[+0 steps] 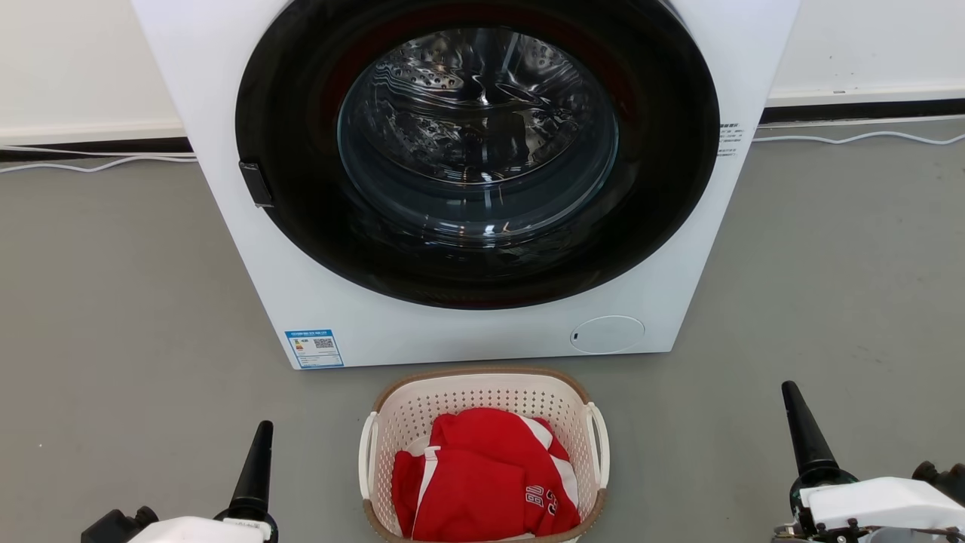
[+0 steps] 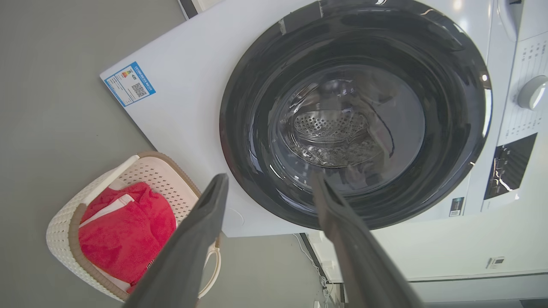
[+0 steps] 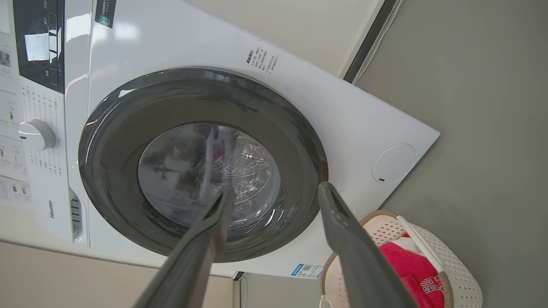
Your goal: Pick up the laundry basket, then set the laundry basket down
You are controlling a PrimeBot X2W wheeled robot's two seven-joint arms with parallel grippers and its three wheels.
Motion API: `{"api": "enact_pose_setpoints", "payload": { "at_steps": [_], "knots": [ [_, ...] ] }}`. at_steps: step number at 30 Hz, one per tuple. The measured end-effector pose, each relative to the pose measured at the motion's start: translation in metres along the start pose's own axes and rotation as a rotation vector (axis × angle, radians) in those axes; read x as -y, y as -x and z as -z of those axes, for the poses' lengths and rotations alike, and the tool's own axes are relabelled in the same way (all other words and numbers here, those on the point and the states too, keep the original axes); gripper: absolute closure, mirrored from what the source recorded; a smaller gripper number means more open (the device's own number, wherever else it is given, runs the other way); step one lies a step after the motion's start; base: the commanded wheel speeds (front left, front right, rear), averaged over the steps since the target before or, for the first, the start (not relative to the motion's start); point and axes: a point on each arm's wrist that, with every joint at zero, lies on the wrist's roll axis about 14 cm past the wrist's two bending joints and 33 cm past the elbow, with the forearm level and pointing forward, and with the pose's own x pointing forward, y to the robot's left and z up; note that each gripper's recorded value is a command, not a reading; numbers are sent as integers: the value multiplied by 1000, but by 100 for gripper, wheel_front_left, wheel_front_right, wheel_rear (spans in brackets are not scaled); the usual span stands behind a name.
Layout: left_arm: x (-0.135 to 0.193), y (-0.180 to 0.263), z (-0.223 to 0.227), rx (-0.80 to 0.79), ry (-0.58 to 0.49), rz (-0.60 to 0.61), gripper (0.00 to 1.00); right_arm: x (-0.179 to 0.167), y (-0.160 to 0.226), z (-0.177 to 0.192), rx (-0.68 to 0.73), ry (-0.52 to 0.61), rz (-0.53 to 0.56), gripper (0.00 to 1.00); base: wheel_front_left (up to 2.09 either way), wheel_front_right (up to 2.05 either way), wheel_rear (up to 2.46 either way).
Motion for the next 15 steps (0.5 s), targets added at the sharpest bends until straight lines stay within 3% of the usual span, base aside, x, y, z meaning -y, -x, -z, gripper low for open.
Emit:
{"api": "enact_pose_setpoints", "payload": {
  "at_steps": [5, 15],
  "knots": [
    [4, 0, -3, 13, -100, 12, 0, -3, 0, 1, -11, 143, -15, 0, 0, 0, 0],
    [5, 4, -7, 31, -255, 19, 0, -11, 1, 0, -1, 305, -43, 0, 0, 0, 0]
  ]
}}
